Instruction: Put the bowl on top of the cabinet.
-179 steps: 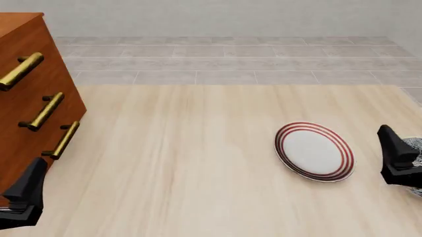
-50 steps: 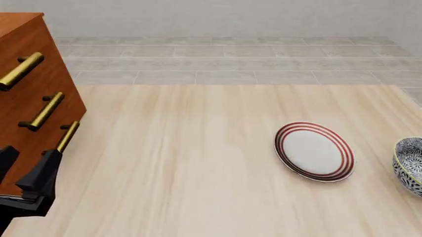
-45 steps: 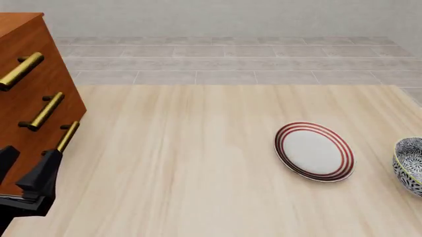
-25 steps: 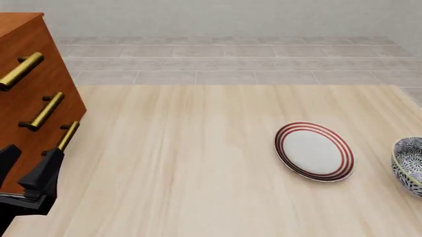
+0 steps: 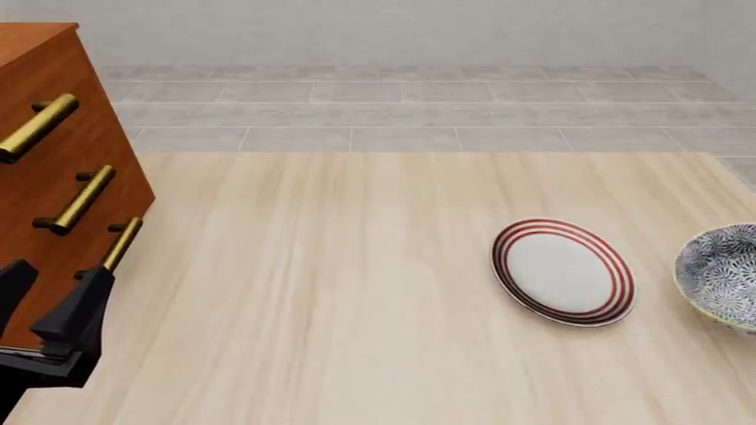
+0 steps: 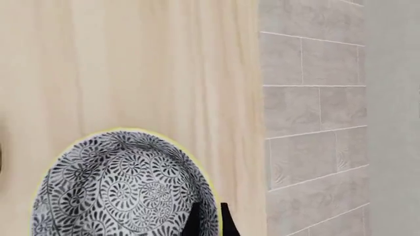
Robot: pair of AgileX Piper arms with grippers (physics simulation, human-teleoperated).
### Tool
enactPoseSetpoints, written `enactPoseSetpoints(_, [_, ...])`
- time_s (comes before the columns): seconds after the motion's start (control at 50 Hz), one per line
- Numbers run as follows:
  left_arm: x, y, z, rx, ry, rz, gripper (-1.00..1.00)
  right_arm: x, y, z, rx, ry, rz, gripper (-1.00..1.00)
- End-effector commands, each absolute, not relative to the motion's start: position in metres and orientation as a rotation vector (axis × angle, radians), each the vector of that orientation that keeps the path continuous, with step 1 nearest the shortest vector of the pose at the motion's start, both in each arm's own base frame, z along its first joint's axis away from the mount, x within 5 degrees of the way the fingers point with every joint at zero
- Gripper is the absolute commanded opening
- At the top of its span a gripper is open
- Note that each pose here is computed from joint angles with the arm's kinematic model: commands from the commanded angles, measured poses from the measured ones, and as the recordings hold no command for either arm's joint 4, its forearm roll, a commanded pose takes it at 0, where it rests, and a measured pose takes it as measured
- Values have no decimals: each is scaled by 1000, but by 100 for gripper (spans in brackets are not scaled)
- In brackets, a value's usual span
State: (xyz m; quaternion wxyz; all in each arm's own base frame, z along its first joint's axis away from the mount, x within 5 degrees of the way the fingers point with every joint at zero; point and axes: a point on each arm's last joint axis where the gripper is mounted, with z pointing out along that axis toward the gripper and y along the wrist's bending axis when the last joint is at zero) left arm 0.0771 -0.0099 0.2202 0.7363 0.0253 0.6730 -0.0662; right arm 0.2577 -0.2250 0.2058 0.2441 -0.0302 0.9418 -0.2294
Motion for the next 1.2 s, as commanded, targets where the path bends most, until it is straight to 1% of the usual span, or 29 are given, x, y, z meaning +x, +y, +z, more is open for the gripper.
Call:
enactPoseSetpoints(0.02, [75,-10,220,54,1476,-147,100,262,-220,241,-11,2495,-634,-100])
enactPoseSetpoints(0.2, [73,-9,220,50,1473,-150,100,265,-210,276,41,2413,-639,-100])
enactPoseSetpoints(0.48, [73,-9,220,50,1472,-150,100,263,-194,300,52,2336,-640,-100])
enactPoseSetpoints(0.68, [76,-11,221,72,1473,-164,100,261,-174,329,60,2235,-631,-100])
enactPoseSetpoints(0.72, [77,-12,221,75,1473,-166,100,261,-172,331,61,2227,-627,-100])
enactPoseSetpoints(0.8, [78,-13,223,87,1469,-180,100,262,-150,337,39,2204,-577,-100])
enactPoseSetpoints(1.1, [80,-18,229,128,1474,-217,100,257,-94,341,-72,2160,-450,-100])
enactPoseSetpoints(1.2, [80,-19,232,133,1473,-230,100,255,-83,342,-104,2146,-429,-100])
